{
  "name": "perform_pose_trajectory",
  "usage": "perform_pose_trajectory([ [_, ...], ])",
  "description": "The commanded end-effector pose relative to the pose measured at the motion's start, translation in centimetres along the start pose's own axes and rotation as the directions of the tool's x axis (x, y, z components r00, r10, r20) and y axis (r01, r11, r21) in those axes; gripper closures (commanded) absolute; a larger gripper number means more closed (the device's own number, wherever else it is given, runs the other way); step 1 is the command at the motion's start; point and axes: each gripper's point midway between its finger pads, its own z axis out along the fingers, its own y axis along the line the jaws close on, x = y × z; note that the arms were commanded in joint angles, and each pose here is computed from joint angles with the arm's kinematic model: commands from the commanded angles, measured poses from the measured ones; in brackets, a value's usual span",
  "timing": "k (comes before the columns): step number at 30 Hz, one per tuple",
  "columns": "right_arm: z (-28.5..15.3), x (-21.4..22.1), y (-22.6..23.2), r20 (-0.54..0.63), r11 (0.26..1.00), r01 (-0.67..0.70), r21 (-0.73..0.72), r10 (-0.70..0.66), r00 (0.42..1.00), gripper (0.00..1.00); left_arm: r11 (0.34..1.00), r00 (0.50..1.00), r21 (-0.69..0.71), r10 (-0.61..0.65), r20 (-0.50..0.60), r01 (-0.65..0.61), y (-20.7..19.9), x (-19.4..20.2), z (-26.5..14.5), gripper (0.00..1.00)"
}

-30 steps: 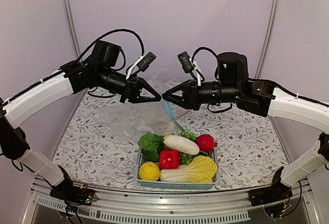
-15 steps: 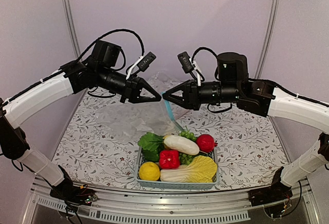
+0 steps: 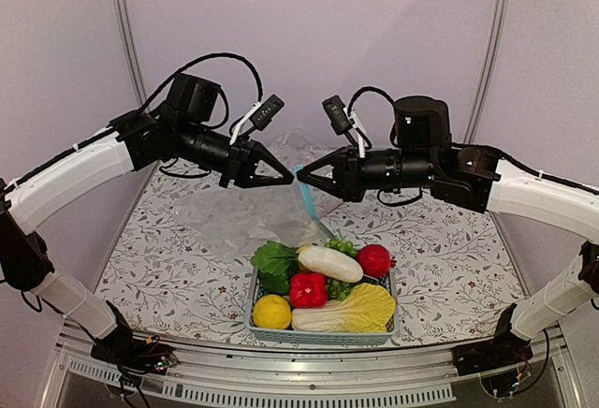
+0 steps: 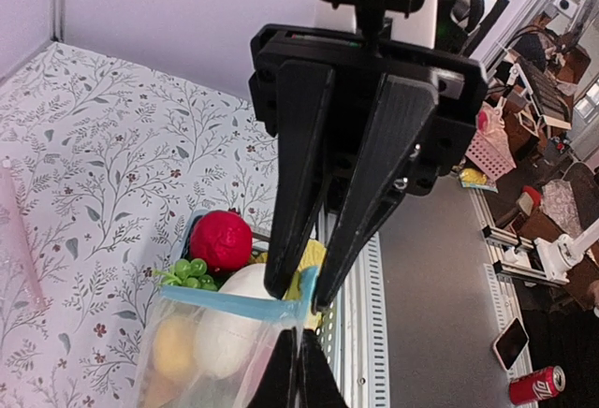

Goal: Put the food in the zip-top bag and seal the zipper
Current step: Unzip the zipper from the zipper food storage bag.

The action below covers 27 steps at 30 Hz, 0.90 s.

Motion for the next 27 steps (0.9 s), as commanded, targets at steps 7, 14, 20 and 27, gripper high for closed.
perform_pose_trajectory([
  [7,0.4,0.8,-1.1,-0.023,0.999,-0.002,0.041,0.003,1.000,0.95,0.999,1.000,-0.053,0.001,0.020,0.000,0.1,-0.8,-0.6,1.00],
  [14,0.2,1.1,-1.4,-0.027,0.999,-0.002,0.054,0.004,1.000,0.95,0.997,0.998,-0.077,-0.022,0.050,0.026,0.8,-1.5,-1.2,1.00],
  [20,0.3,1.4,-1.6,-0.035,0.998,-0.004,0.063,0.006,0.999,0.95,0.996,0.997,-0.080,-0.033,0.073,0.038,1.0,-2.0,-1.6,1.00],
  [27,0.4,1.7,-1.9,-0.042,0.997,-0.005,0.072,0.008,0.999,0.95,0.993,0.993,-0.107,-0.033,0.117,0.045,1.5,-2.7,-2.8,1.00],
])
